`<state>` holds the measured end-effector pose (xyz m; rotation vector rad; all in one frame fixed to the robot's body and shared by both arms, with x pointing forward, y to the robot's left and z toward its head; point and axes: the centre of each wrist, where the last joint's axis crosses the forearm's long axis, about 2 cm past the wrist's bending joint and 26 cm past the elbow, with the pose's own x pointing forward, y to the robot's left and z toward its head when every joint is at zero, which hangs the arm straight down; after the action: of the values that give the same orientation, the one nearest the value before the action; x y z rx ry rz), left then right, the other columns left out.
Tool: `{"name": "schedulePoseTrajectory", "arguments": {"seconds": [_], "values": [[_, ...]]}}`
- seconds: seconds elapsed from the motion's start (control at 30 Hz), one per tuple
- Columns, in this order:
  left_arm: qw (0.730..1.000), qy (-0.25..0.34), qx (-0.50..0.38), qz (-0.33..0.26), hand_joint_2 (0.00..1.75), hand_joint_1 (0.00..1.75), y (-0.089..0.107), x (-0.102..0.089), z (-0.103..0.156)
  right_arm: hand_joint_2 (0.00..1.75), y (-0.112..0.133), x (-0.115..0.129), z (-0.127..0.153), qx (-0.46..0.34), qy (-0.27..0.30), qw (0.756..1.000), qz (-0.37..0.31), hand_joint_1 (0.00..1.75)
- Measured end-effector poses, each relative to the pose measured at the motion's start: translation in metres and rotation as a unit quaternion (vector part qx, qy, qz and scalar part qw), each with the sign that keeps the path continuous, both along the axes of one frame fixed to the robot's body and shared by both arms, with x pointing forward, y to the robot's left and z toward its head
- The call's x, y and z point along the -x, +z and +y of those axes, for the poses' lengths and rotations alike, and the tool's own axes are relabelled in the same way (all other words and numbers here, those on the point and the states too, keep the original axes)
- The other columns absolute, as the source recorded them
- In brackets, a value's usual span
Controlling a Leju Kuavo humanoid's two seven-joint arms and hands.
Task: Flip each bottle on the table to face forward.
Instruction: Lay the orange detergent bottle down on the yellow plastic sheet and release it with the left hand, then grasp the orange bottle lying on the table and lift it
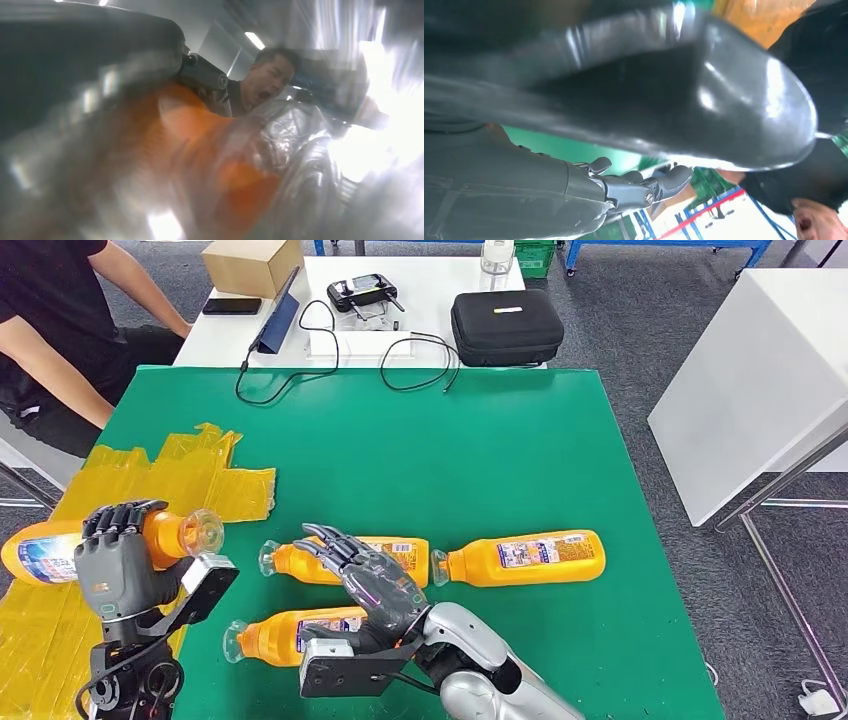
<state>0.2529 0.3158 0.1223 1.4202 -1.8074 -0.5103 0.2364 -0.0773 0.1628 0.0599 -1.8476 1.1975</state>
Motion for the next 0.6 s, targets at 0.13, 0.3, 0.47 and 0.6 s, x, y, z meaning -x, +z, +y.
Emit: {"name": "schedulePoseTrajectory", "arguments": {"seconds": [0.13, 0.3, 0.47, 0.6], "values": [[0.993, 0.013, -0.075, 0.090, 1.75, 1.75, -0.019, -0.014, 0.009, 1.75, -0.004, -0.003, 0.003, 0.045, 0.020, 0.998, 0.041, 0.00], [0.970, -0.009, -0.106, 0.219, 0.44, 0.24, -0.049, -0.029, 0.018, 1.75, -0.015, -0.005, 0.008, 0.100, 0.033, 0.993, 0.061, 0.00], [0.952, -0.009, -0.123, 0.280, 0.00, 0.00, -0.065, -0.034, 0.026, 1.75, -0.022, -0.008, 0.011, 0.134, 0.040, 0.988, 0.073, 0.00], [0.948, -0.007, -0.121, 0.295, 0.00, 0.00, -0.070, -0.036, 0.032, 1.75, -0.027, -0.009, 0.014, 0.159, 0.042, 0.983, 0.081, 0.00]]}}
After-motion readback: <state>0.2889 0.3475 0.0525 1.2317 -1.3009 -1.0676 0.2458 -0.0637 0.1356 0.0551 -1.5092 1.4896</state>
